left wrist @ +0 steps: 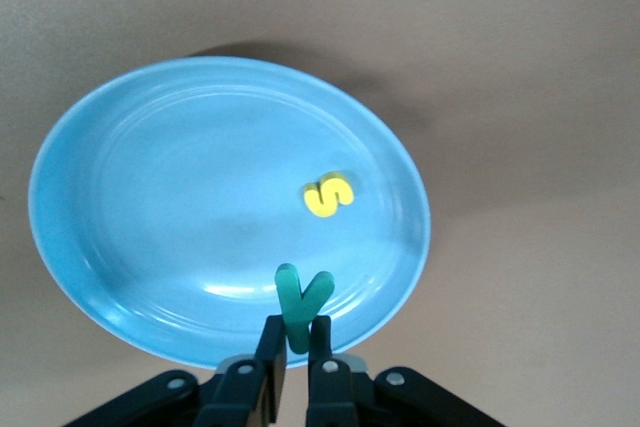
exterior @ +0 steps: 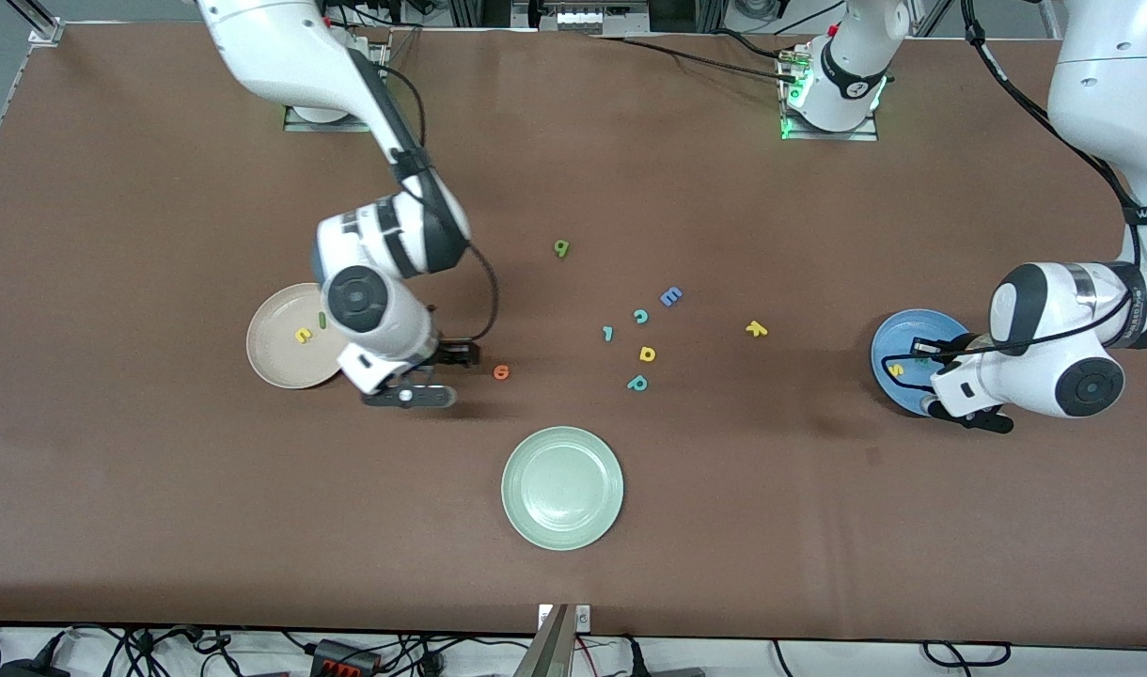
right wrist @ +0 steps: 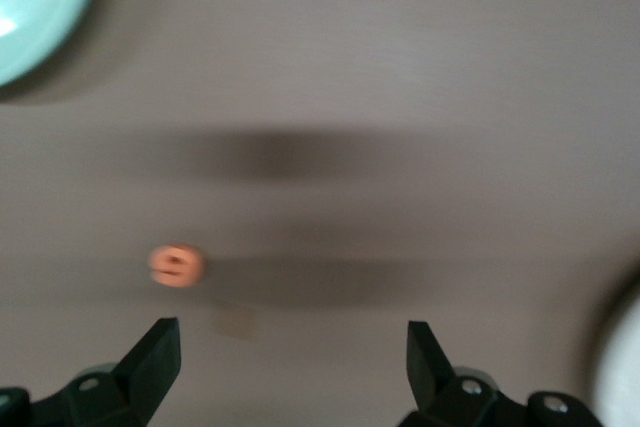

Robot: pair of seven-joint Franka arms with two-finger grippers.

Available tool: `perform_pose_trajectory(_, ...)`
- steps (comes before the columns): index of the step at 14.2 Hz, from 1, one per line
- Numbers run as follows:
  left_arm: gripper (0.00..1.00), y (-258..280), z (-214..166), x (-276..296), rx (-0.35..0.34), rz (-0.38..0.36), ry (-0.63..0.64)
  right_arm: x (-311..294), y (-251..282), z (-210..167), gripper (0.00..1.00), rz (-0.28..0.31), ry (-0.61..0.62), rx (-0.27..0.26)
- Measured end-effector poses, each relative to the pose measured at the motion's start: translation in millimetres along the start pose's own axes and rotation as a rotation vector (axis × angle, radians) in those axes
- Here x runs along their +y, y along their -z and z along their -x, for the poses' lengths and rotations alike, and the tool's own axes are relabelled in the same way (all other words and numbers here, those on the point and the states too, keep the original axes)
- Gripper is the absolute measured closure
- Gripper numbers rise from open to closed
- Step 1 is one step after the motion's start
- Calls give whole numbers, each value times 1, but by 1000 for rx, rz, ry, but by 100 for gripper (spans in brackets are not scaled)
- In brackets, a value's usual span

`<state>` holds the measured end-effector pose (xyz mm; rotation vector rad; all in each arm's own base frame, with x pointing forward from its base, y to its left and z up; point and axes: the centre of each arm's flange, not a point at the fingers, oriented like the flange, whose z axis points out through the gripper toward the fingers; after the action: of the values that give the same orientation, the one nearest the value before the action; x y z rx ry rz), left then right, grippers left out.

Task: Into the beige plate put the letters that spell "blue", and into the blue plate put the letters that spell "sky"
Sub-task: 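Release the y in the blue plate while the right gripper lowers, then grasp the orange 6 with the right gripper while the left gripper grasps k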

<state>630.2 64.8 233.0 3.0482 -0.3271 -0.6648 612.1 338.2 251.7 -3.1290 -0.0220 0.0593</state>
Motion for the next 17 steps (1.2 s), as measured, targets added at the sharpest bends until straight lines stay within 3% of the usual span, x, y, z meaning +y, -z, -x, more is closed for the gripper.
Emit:
perform_pose_trajectory(4, 41, 14, -10, 42, 27, 8, -93, -50, -48, 7, 9, 12, 38, 38)
perform_pose_trajectory(8, 1, 19, -13, 136, 31, 25, -215, -63, -67, 8, 13, 25, 60, 36)
perform_pose_trajectory(10, 0, 0, -11, 169, 39, 31, -255, -64, -68, 9, 27, 27, 62, 35)
perform_pose_trajectory(11, 0, -10, -10, 187, 50, 35, -275, -64, -69, 9, 27, 28, 62, 32)
perform_pose_trajectory(13, 0, -23, -5, 218, 81, 39, -279, -63, -73, 9, 41, 32, 62, 26)
perform_pose_trajectory(17, 0, -47, -1, 228, 158, 45, -278, -63, -76, 10, 54, 35, 62, 23)
